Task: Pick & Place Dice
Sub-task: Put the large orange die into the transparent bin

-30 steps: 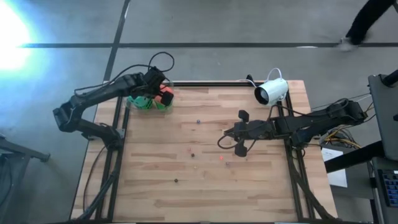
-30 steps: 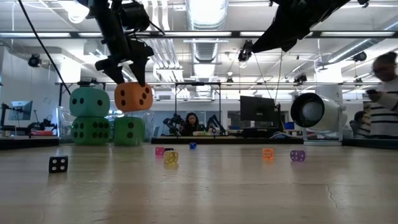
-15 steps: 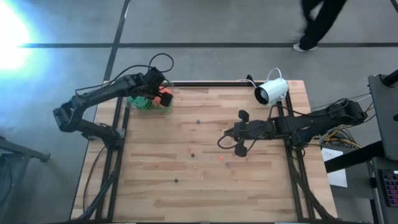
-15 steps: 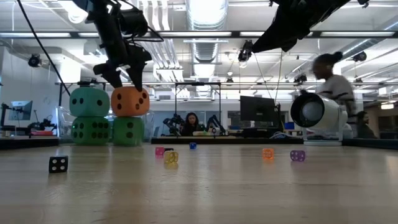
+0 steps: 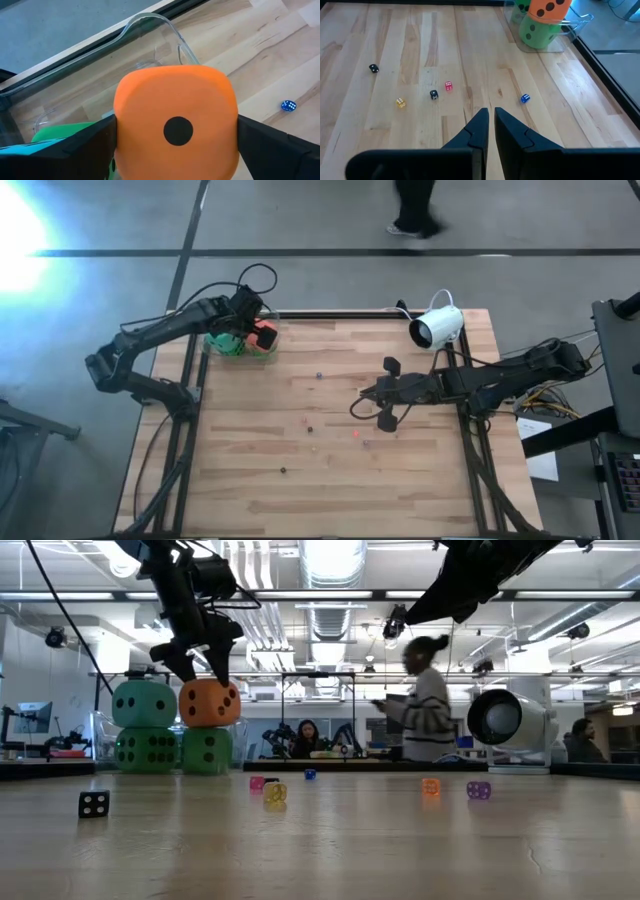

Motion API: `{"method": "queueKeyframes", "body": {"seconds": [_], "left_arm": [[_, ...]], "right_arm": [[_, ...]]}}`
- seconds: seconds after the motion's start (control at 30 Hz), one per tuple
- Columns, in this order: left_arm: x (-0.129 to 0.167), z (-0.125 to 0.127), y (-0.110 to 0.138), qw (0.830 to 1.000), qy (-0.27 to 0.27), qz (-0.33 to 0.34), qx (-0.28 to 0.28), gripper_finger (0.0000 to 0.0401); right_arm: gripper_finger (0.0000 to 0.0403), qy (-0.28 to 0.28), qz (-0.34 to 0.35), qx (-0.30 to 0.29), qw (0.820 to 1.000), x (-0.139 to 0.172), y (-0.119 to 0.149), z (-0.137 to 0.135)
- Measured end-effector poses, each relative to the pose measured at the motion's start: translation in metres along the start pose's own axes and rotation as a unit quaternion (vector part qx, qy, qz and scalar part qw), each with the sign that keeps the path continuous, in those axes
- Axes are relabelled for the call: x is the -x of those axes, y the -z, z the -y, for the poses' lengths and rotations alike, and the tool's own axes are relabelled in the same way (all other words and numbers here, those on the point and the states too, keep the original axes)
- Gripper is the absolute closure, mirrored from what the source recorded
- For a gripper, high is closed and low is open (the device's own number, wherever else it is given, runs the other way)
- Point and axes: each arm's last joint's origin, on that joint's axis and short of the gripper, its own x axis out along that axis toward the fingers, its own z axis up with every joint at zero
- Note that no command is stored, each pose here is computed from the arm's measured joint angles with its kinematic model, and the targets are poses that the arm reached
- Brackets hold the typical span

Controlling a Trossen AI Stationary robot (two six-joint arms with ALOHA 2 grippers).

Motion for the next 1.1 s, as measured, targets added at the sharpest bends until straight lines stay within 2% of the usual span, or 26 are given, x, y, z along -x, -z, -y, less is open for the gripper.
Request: {"method": "queueKeyframes", "body": {"seconds": [0.23,0.63,0.97,1.1], "left_arm": [[0.000,0.000,0.000,1.000,0.000,0.000,0.001,0.0010],[-0.001,-0.005,-0.002,1.000,0.003,-0.002,0.015,0.0051],[0.006,-0.007,-0.002,1.000,-0.007,0.014,0.009,0.0008],[0.013,-0.008,-0.001,1.000,-0.003,0.025,0.010,0.0004]], "right_arm": [[0.0376,0.000,0.000,0.000,1.000,0.000,0.000,0.000],[0.0376,0.000,0.000,0.000,1.000,0.000,0.000,0.000],[0.0376,0.000,0.000,0.000,1.000,0.000,0.000,0.000],[0.0376,0.000,0.000,0.000,1.000,0.000,0.000,0.000]]}}
